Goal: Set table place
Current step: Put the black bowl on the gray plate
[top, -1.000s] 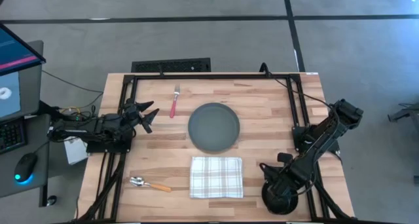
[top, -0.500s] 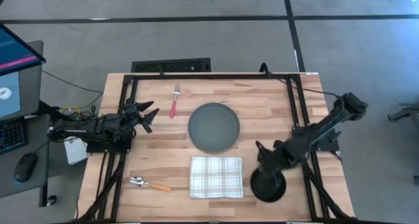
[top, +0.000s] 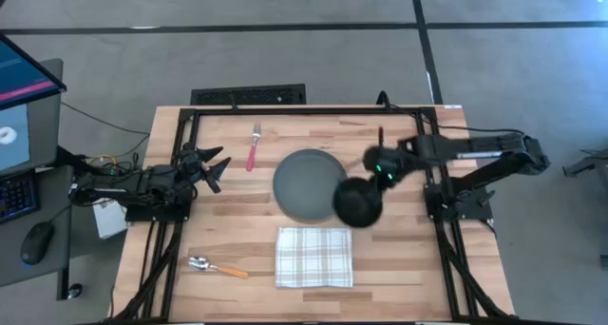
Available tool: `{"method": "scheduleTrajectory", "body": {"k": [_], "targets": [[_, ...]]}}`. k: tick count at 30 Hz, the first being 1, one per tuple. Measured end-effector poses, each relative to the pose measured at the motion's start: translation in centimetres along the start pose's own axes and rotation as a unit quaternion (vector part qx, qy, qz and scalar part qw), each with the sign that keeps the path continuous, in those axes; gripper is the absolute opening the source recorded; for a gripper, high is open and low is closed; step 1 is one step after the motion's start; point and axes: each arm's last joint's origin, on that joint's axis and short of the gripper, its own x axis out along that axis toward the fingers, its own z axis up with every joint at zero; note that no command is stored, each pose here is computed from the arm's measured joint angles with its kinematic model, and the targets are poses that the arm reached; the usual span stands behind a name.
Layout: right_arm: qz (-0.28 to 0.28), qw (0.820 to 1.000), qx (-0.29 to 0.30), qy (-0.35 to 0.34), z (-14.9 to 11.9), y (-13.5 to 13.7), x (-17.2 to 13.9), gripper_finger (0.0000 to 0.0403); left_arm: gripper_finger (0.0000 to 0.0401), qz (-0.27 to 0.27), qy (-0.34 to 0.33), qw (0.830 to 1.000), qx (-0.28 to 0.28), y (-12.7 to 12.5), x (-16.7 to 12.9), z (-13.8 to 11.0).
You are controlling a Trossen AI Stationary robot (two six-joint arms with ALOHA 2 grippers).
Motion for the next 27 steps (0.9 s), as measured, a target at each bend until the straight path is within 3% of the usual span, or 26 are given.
{"method": "scheduleTrajectory", "body": {"k": [7,13,18,27], "targets": [[-0.016,0.998,-0.044,-0.036,7.3,-0.3,-0.8,0.0025,0.0224,0.0,0.0,1.0,0.002,0.0,0.0,0.0],[-0.035,0.996,-0.083,-0.025,12.4,-0.3,1.3,0.0025,0.0224,0.0,0.0,1.0,0.002,0.0,0.0,0.0],[-0.033,0.992,-0.12,0.009,14.8,0.1,4.5,0.0025,0.0224,0.0,0.0,1.0,0.002,0.0,0.0,0.0],[-0.02,0.986,-0.151,0.06,16.7,0.3,9.9,0.0025,0.0224,0.0,0.0,1.0,0.002,0.0,0.0,0.0]]}}
